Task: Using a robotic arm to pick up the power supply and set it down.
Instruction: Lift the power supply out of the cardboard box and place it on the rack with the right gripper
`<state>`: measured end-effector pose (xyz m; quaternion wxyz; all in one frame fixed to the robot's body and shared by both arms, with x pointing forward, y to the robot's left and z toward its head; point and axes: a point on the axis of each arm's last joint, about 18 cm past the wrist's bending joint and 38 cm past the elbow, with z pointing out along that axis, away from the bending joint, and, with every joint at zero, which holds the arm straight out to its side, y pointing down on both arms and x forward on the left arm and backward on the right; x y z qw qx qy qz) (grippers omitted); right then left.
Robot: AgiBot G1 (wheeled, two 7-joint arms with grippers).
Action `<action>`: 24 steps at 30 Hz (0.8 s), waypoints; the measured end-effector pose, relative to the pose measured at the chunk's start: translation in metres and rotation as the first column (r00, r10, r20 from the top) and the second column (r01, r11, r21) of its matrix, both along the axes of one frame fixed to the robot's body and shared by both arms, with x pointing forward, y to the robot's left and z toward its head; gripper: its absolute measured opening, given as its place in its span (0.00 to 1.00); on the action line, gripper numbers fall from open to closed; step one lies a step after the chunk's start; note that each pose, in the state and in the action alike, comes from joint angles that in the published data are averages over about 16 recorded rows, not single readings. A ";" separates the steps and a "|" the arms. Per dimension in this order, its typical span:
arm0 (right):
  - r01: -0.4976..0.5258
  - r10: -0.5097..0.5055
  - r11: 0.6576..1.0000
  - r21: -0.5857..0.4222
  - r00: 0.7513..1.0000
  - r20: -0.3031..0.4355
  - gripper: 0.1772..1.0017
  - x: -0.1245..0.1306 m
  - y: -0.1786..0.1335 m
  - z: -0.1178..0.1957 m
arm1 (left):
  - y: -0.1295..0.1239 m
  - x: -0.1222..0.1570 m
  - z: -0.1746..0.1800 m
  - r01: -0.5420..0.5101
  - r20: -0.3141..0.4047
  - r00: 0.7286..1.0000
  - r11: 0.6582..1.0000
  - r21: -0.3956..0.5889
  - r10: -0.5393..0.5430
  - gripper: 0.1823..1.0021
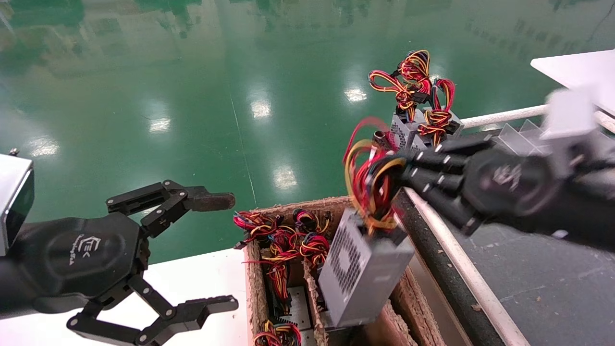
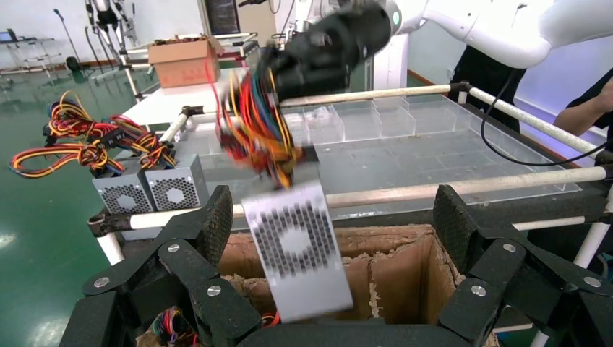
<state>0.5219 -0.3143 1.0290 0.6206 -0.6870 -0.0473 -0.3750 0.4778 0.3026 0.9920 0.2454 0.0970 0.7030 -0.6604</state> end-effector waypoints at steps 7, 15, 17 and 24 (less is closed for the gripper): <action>0.045 -0.048 0.997 0.059 0.998 0.047 0.06 0.001 -0.026 0.025 | 0.000 0.000 0.000 0.000 0.000 1.000 1.000 0.000 0.000 1.00; 0.173 -0.179 0.983 0.068 0.980 0.090 0.06 0.017 -0.064 0.036 | 0.000 0.000 0.000 0.000 0.000 1.000 1.000 0.000 0.000 1.00; 0.212 -0.218 0.975 0.066 0.971 0.095 0.06 0.022 -0.075 0.037 | 0.000 0.000 0.000 0.000 0.000 1.000 1.000 0.000 0.000 1.00; 0.347 -0.351 0.936 0.059 0.931 0.102 0.06 0.041 -0.113 0.036 | 0.000 0.000 0.000 0.000 0.000 1.000 1.000 0.000 0.000 1.00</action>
